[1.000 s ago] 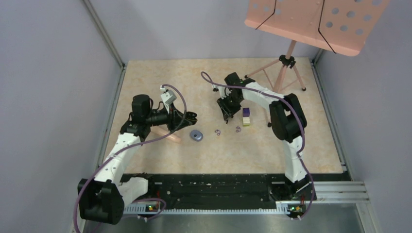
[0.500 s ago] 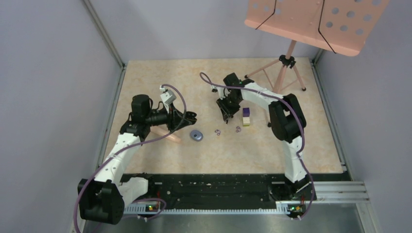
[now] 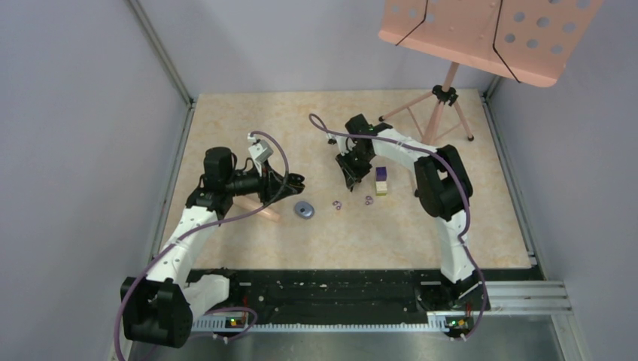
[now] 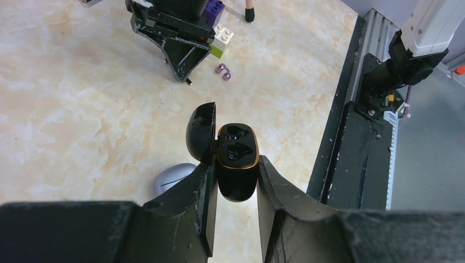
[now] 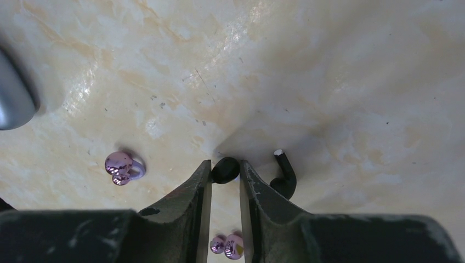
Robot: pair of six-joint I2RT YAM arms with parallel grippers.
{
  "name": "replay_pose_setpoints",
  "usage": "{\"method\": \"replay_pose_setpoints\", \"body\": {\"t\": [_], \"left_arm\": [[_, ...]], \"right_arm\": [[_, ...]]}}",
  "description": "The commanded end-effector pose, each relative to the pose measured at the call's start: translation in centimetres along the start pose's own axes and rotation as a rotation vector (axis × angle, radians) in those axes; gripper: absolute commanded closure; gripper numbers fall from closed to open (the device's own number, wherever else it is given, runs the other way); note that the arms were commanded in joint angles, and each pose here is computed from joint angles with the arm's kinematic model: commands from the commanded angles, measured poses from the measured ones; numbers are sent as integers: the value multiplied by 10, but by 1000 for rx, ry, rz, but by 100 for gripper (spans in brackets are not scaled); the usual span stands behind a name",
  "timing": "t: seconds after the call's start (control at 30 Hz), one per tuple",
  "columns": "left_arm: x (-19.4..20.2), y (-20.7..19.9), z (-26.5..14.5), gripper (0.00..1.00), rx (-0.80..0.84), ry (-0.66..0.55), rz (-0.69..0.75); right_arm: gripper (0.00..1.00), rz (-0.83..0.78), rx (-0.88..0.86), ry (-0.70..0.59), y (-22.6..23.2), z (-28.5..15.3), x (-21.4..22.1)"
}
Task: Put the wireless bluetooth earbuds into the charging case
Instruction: Pick up the earbud from the center of the board.
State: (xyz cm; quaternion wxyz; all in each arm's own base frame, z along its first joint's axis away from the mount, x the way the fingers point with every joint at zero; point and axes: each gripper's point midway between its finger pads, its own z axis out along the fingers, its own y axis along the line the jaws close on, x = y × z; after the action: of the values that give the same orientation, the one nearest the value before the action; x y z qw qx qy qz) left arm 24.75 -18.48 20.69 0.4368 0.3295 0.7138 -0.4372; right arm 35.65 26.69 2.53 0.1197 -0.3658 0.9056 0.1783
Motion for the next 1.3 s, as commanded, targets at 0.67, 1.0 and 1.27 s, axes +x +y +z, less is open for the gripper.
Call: {"method": "replay_pose_setpoints", "body": {"t": [0.67, 1.0, 1.27], "left_arm": [[-41, -4, 11, 100, 170, -33, 32], [-78, -35, 19, 100, 358, -42, 95], [-86, -54, 14, 100, 415, -50, 144]], "right_arm": [[100, -361, -125, -666, 84, -208, -95], [100, -938, -61, -1247, 179, -330, -109], [100, -1258, 23, -1380, 229, -338, -99]]}}
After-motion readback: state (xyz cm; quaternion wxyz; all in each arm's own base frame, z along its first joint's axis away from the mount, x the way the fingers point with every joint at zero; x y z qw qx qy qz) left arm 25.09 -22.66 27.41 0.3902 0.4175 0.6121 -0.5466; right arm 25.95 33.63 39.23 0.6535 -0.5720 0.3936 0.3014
